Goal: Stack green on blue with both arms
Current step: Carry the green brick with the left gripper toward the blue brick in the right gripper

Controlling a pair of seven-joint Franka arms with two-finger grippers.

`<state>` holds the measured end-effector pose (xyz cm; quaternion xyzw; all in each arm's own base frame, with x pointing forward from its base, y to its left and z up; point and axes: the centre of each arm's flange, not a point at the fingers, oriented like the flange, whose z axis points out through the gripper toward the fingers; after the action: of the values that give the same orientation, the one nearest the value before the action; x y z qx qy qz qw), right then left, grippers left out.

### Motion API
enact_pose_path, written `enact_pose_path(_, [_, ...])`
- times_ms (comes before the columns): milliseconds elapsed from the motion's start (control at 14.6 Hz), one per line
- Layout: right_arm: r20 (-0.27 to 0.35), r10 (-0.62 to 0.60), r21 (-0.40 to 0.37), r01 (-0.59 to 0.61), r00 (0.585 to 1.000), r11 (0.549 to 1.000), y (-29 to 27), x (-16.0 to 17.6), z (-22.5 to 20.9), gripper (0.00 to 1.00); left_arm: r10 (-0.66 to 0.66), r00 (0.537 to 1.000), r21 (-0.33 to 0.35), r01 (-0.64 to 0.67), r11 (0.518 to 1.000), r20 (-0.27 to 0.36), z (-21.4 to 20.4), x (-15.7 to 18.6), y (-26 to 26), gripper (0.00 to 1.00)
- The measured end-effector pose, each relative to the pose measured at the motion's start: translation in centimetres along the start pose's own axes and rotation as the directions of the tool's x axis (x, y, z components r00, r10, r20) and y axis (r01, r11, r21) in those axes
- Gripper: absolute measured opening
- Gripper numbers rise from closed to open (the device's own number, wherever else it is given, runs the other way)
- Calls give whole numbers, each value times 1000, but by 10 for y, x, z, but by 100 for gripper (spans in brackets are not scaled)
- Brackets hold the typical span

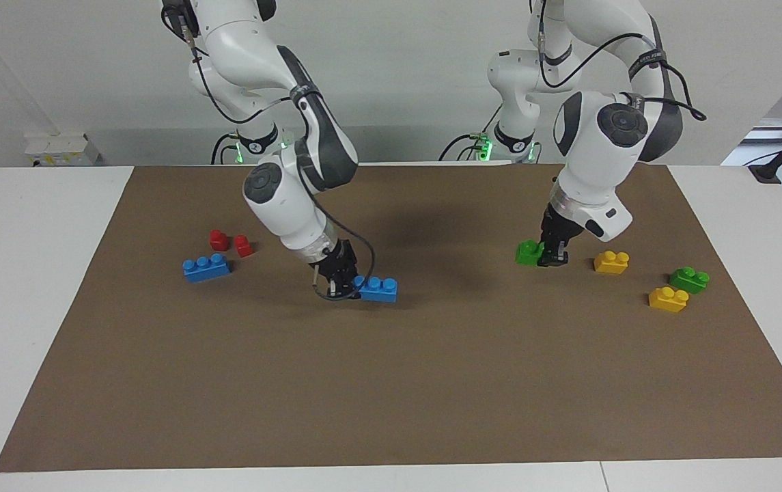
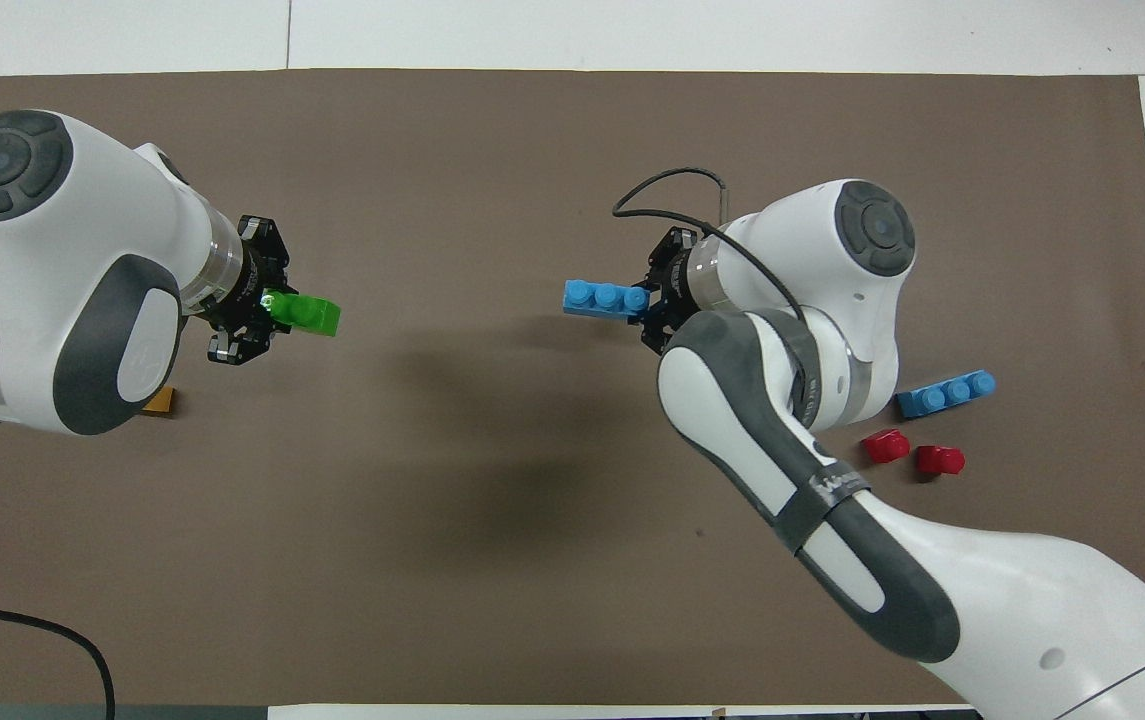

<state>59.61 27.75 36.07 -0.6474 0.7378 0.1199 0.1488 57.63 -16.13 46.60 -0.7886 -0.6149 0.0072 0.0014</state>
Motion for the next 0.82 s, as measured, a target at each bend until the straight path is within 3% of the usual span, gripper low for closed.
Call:
enact_pose_path(481, [2, -15, 23, 15, 1000, 1000, 36, -32, 33, 34, -63, 998, -1, 63, 998, 0, 0, -45, -3, 34])
enact_pose_path(824, [-11, -111, -2, 111, 994, 994, 65, -49, 58, 34, -91, 996, -33, 92, 995, 8, -1, -80, -4, 34])
